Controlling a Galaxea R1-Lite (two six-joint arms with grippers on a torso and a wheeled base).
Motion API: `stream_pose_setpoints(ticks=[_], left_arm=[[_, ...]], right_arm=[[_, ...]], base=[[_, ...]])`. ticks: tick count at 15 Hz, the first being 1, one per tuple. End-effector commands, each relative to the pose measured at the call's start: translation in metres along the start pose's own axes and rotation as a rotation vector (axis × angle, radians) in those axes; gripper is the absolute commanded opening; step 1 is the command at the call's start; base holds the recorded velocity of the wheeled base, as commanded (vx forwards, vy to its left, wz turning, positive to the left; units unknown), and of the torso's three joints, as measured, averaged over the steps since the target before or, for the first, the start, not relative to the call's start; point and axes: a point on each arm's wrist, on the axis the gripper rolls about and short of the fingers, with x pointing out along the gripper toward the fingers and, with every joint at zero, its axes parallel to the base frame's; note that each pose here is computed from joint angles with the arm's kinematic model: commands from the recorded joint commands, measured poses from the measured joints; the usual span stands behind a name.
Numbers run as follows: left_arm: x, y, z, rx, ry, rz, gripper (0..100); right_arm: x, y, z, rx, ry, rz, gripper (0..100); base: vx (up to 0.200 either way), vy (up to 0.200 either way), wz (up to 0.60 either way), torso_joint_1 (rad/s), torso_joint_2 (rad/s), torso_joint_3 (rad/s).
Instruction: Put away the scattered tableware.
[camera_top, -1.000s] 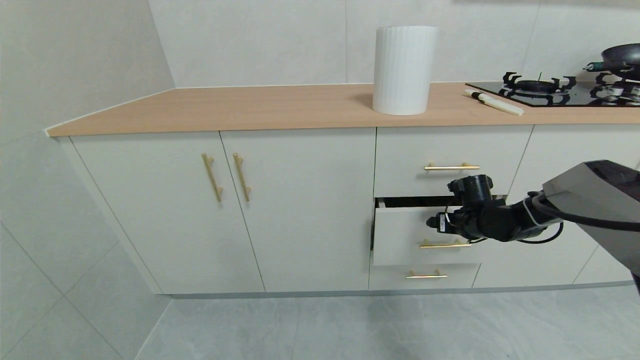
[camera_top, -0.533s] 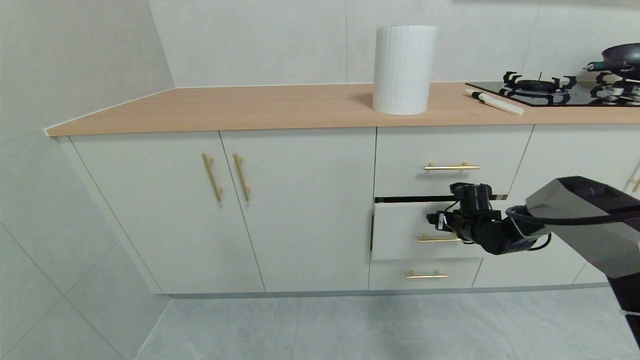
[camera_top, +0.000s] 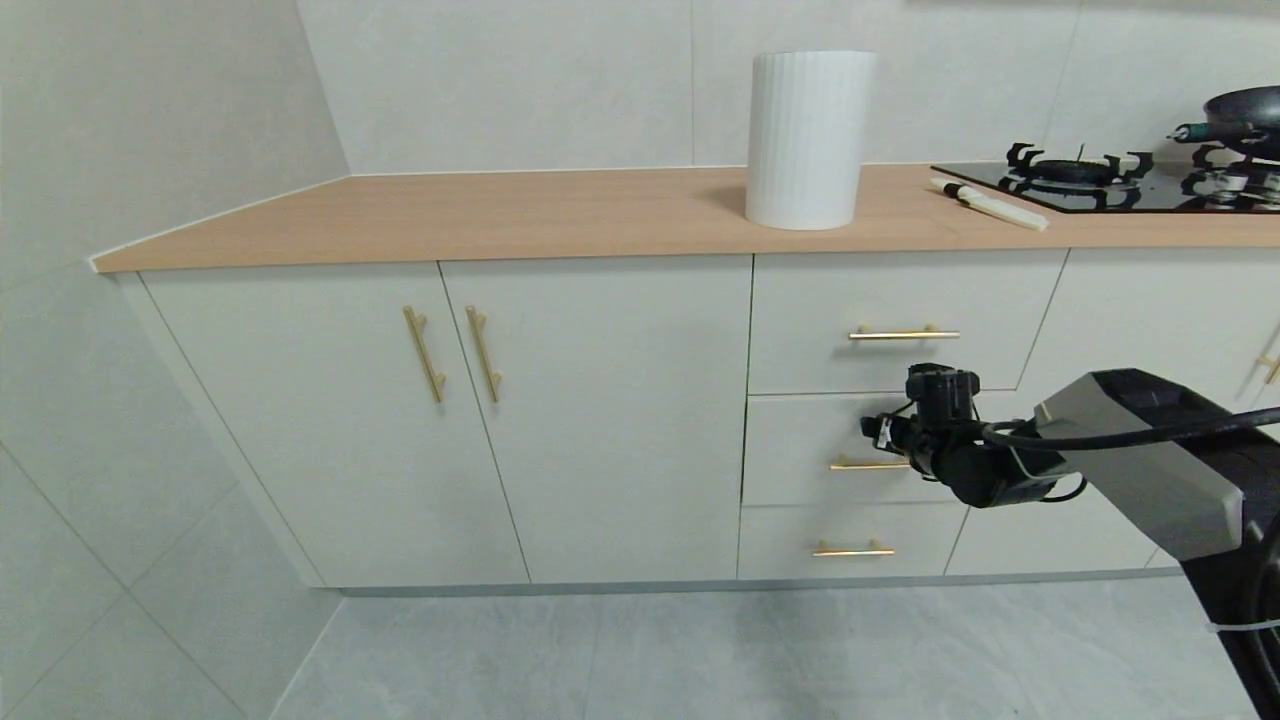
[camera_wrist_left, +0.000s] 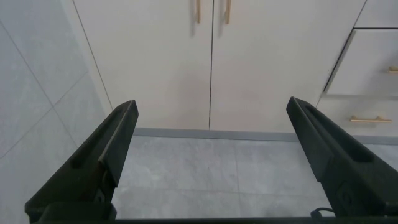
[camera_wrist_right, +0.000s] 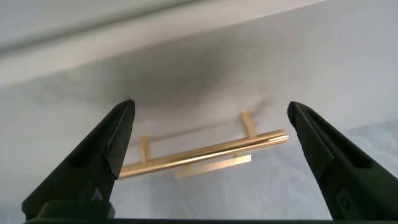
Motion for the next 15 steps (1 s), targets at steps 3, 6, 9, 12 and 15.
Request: stream_pose_setpoints(ticks=[3, 6, 9, 12, 15], left_arm=[[0.0, 0.0, 0.0, -0.001, 0.001, 0.001, 100], [0.0, 0.0, 0.0, -0.001, 0.001, 0.001, 100], [0.0, 0.0, 0.0, -0.001, 0.001, 0.001, 100], [0.0, 0.0, 0.0, -0.001, -0.001, 0.001, 100], [0.0, 0.0, 0.0, -0.001, 0.001, 0.001, 100]], right_arm=[[0.012, 0.002, 0.001, 0.056, -0.028, 0.005, 100], [0.013, 0.002, 0.002, 0.072, -0.034, 0.003, 100], [0.012, 0.002, 0.004, 0.074, -0.038, 0.002, 100], [0.001, 0.0, 0.012, 0.072, -0.035, -0.01, 100], [-0.073, -0.007, 0.048, 0.063, -0.018, 0.01, 100]], base=[[0.0, 0.0, 0.0, 0.0, 0.0, 0.0], [0.0, 0.0, 0.0, 0.0, 0.0, 0.0], [0.0, 0.0, 0.0, 0.0, 0.0, 0.0], [0.0, 0.0, 0.0, 0.0, 0.0, 0.0], [0.0, 0.0, 0.0, 0.0, 0.0, 0.0]])
